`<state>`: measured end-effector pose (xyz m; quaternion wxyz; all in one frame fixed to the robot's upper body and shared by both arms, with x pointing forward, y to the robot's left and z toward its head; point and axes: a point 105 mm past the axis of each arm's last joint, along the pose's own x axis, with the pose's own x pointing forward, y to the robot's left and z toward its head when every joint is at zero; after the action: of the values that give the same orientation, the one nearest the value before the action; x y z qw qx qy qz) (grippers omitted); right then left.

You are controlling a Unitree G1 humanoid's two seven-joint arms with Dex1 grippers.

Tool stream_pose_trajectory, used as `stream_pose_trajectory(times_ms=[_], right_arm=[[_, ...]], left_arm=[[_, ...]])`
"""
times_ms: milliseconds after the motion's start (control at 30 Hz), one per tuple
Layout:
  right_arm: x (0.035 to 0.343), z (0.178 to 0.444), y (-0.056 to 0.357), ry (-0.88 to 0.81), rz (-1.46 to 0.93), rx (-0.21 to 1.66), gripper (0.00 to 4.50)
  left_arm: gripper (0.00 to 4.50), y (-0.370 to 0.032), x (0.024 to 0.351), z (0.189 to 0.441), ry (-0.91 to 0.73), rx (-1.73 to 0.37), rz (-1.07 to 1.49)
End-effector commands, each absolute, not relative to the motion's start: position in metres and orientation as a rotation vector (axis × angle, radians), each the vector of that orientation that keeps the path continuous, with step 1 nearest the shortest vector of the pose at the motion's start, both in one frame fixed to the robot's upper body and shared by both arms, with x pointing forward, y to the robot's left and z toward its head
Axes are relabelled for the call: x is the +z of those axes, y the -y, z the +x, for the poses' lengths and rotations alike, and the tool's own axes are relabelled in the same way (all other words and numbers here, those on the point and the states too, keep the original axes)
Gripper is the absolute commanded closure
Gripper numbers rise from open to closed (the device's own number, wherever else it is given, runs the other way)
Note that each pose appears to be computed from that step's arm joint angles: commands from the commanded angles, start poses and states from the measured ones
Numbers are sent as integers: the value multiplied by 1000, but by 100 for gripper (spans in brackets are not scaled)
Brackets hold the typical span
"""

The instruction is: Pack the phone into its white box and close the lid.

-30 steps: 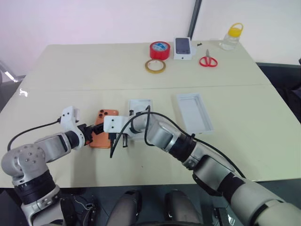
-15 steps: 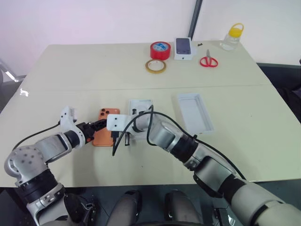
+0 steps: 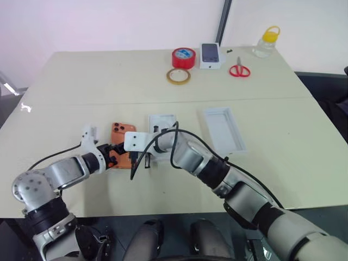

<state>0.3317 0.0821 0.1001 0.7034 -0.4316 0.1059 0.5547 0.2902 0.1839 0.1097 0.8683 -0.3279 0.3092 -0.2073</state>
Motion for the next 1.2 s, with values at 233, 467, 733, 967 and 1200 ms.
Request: stream_pose_trajectory(times_ms=[233,467,733,967,1200], right_arm=[[109,324,-90,-182,-967,1259,450],[111,324,-89,-173,-972,1256,450],[122,323,-86,-140,-967,1255,450],[147,318,-72,-87,-936,1260,450],[163,315,-43,-78,-883,1236,450]], left_arm=[[2,-196,113,295,-632,-376,-704],[2,-210,117,298,-599,-326,-751],[295,-204,118,295,-596,-331,-775],[295,-198,120,292,-588,-326,-849],[295,-195,120,288,-602,-300,-923]])
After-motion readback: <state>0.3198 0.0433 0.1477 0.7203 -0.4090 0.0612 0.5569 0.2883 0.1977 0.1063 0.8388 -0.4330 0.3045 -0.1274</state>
